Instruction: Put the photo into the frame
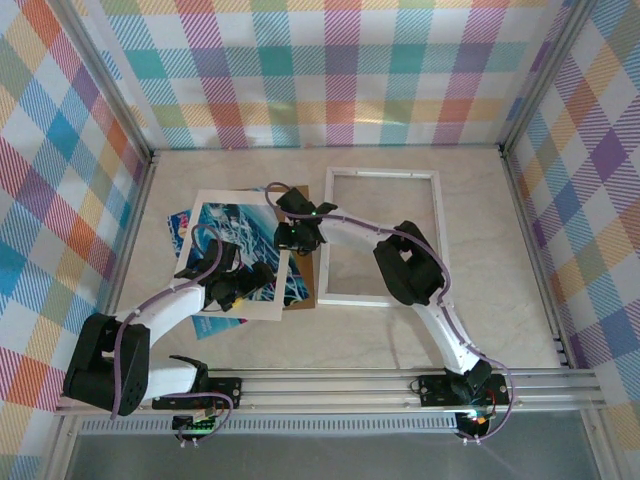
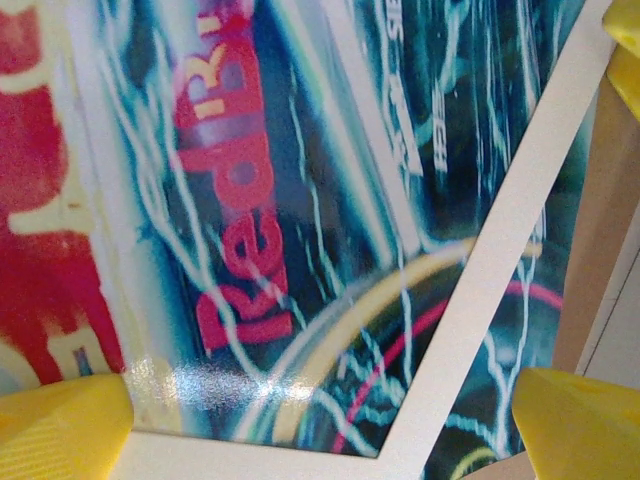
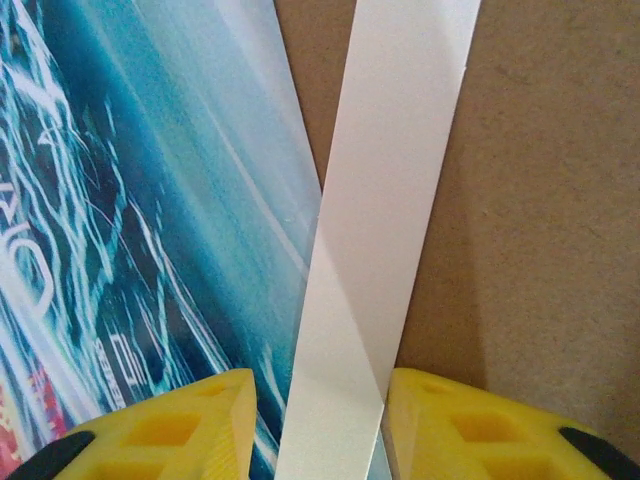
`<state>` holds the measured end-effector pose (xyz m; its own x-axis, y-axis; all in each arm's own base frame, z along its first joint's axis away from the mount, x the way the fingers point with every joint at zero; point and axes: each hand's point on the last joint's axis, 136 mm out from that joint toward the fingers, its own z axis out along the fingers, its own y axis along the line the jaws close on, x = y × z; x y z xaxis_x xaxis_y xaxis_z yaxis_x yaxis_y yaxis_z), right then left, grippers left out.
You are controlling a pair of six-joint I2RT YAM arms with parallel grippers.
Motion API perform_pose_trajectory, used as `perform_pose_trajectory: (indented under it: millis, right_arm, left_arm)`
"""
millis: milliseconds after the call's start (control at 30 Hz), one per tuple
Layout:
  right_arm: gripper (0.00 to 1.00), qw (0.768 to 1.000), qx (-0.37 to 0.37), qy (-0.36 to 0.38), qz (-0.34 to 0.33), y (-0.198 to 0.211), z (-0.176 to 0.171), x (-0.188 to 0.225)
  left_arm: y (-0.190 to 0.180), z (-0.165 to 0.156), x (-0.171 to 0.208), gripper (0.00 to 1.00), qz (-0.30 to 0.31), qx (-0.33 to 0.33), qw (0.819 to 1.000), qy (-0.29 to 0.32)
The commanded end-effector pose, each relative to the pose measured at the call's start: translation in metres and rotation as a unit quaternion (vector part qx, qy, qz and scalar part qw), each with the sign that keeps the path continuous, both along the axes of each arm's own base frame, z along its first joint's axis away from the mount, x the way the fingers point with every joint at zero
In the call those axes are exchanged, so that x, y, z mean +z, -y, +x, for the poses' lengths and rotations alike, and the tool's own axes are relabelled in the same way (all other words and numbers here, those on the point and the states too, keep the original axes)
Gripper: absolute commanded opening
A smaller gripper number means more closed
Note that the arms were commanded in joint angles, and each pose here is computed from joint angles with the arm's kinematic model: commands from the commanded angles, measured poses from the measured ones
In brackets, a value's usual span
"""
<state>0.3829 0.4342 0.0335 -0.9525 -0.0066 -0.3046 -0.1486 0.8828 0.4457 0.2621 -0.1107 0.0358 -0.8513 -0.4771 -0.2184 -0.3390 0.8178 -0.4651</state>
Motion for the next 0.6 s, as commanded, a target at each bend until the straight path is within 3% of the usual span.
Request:
perform_pose_trajectory:
  millis: [0, 333, 567]
  right_arm:
    - [0.42, 0.999, 0.013, -0.039, 0.033, -0.015, -0.015, -0.022]
    - [0.42, 0.981, 0.006, -0.034, 0.192, -0.034, -0.002, 0.028]
    - [0.43, 0.971, 0.011, -0.018, 0.238, -0.037, 0.0, 0.048]
  left_arm:
    - [0.0, -0.018, -0.027, 1.0, -0.003, -0.006, 0.999, -0.043]
    - [0.001, -0.016, -0.03, 1.0, -0.002, -0.012, 0.999, -0.047]
    - [0.001, -0.015, -0.031, 1.0, 0.001, -0.012, 0.999, -0.048]
